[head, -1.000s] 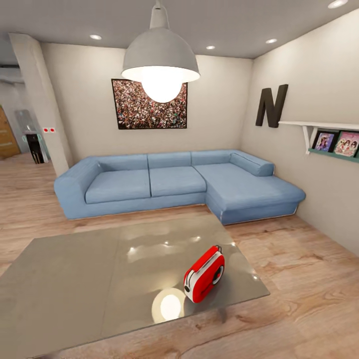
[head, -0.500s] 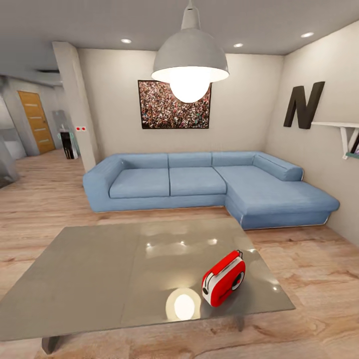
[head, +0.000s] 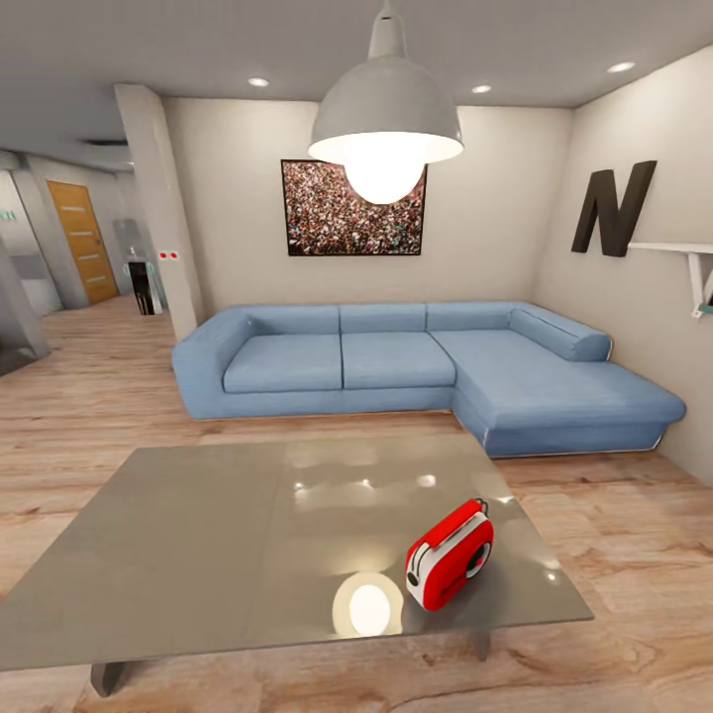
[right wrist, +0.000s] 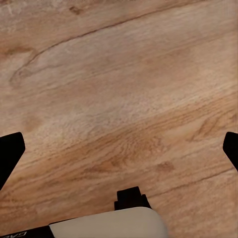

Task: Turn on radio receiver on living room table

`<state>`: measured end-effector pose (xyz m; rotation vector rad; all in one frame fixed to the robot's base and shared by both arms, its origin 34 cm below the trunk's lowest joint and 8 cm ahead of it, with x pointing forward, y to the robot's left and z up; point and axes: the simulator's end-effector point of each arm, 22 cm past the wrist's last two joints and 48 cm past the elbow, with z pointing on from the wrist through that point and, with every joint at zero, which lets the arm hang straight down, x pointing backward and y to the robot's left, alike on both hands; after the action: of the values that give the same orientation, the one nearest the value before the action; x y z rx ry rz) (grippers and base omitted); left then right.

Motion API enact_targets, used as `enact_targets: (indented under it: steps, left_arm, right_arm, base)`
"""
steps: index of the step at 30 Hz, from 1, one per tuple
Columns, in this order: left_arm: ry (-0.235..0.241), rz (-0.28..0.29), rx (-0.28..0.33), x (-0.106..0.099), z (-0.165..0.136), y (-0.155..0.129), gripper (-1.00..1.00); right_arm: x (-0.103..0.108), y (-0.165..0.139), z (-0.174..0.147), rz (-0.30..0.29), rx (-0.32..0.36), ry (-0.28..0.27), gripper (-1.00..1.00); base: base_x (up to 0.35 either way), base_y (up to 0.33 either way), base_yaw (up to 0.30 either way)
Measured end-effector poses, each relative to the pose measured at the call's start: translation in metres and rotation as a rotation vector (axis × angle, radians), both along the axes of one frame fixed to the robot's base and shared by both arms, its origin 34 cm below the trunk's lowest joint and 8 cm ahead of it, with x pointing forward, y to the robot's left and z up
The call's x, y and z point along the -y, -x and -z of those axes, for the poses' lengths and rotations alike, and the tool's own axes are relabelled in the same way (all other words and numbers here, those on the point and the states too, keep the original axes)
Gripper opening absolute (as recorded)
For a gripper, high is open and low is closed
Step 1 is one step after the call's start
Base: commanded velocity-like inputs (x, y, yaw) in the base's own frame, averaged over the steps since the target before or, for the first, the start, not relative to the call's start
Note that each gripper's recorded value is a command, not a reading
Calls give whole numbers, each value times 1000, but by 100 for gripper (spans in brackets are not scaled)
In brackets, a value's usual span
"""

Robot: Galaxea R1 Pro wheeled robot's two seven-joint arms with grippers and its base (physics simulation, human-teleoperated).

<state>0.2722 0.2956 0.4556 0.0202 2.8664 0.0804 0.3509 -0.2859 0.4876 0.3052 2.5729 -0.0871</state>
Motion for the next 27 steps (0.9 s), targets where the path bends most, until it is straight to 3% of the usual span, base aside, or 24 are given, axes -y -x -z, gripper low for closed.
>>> enact_targets:
  steps: [27]
  left_arm:
    - [0, 0, 0, 0, 0, 0, 100]
  right_arm:
    - [0, 0, 0, 0, 1, 0, 100]
  base:
    - [70, -199, 0]
